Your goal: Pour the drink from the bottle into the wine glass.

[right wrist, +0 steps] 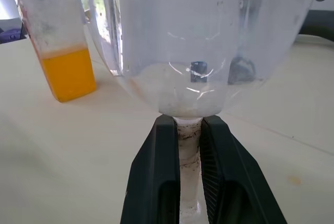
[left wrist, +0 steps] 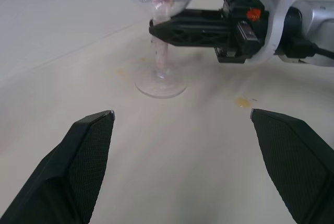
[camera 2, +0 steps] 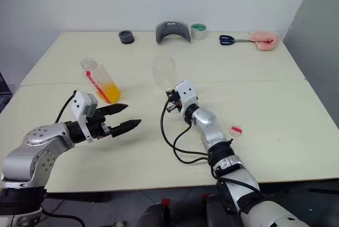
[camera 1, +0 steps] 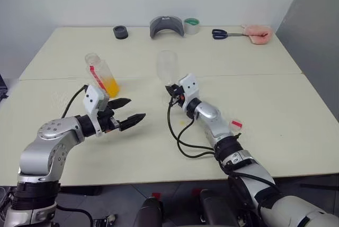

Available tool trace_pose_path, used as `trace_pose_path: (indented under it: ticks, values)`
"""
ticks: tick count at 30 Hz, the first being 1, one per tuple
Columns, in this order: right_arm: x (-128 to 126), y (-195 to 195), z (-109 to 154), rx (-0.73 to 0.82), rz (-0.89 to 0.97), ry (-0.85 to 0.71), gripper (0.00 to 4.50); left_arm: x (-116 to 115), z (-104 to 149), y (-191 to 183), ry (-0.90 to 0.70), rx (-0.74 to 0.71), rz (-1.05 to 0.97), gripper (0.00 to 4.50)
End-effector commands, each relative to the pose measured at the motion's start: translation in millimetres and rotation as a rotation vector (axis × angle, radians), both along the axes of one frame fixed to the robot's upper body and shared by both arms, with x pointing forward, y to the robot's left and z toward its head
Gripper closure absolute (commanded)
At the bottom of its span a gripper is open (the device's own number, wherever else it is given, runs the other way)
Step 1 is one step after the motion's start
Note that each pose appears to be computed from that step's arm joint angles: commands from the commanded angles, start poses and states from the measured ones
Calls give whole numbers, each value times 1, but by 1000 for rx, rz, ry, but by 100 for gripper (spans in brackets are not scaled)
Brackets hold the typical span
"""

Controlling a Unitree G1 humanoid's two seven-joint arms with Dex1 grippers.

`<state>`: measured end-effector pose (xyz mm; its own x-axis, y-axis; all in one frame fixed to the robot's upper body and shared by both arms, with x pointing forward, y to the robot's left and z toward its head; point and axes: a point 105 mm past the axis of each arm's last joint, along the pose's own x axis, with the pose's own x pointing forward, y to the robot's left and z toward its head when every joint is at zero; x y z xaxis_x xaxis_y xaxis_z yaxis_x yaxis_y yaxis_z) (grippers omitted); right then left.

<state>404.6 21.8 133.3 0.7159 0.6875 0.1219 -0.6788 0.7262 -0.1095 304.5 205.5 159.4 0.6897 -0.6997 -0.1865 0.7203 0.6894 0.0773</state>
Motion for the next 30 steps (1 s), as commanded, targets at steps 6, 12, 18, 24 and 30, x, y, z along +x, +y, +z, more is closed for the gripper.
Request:
trace_pose_path:
  ticks: [6, 12, 18, 24, 30]
  values:
    - [3, 1, 8, 12, 13, -32, 425, -6, 31, 3, -149, 72, -2, 0]
    - [2, 2, 7, 8, 26, -27, 425, -2, 49, -3, -224, 80, 11, 0]
    - [1, 1, 5, 8, 31, -18, 425, -1, 55, -6, -231, 51, 31, 0]
    - [2, 1, 6, 46, 29, 10, 425, 0, 59, -8, -241, 48, 32, 0]
    - [1, 2, 10, 53, 40, 7, 390, 3, 61, -11, -258, 42, 29, 0]
